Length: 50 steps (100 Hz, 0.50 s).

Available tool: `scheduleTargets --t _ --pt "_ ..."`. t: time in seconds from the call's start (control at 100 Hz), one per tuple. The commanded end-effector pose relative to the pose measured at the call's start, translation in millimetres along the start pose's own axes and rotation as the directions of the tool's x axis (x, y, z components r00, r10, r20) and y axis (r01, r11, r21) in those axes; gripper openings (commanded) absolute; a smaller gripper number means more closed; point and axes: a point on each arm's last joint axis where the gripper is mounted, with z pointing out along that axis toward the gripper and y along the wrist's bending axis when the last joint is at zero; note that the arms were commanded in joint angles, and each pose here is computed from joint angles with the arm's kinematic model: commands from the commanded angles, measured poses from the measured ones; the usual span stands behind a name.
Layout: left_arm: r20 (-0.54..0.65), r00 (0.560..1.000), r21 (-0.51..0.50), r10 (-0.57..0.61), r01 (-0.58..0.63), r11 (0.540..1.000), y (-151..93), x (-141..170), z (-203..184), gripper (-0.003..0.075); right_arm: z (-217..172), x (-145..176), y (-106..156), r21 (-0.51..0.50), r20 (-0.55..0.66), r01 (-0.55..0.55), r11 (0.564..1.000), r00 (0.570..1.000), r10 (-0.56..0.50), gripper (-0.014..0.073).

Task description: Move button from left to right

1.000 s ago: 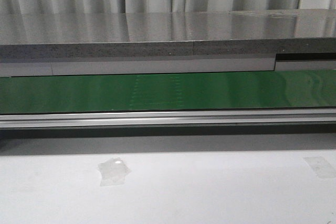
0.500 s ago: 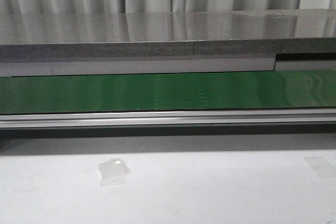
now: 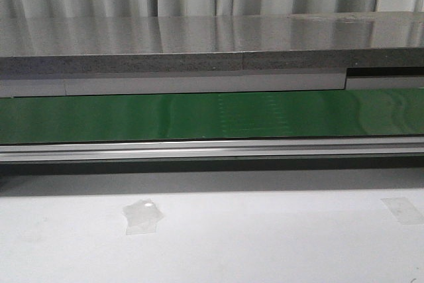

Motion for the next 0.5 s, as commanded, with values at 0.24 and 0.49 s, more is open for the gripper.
scheduleTargets --t 0.24,0.49 --pt "0.077 0.997 -0.031 -0.020 0.022 0.999 3 -14 0 -0.0020 -13 35 -1 0.005 0.196 -0.080 0.997 0.977 0.078 -0.0068" --pt "0.077 0.997 -0.031 -0.020 0.022 0.999 3 -14 0 -0.0020 -24 56 -1 -0.001 0.270 -0.079 0.997 0.960 0.076 -0.0068"
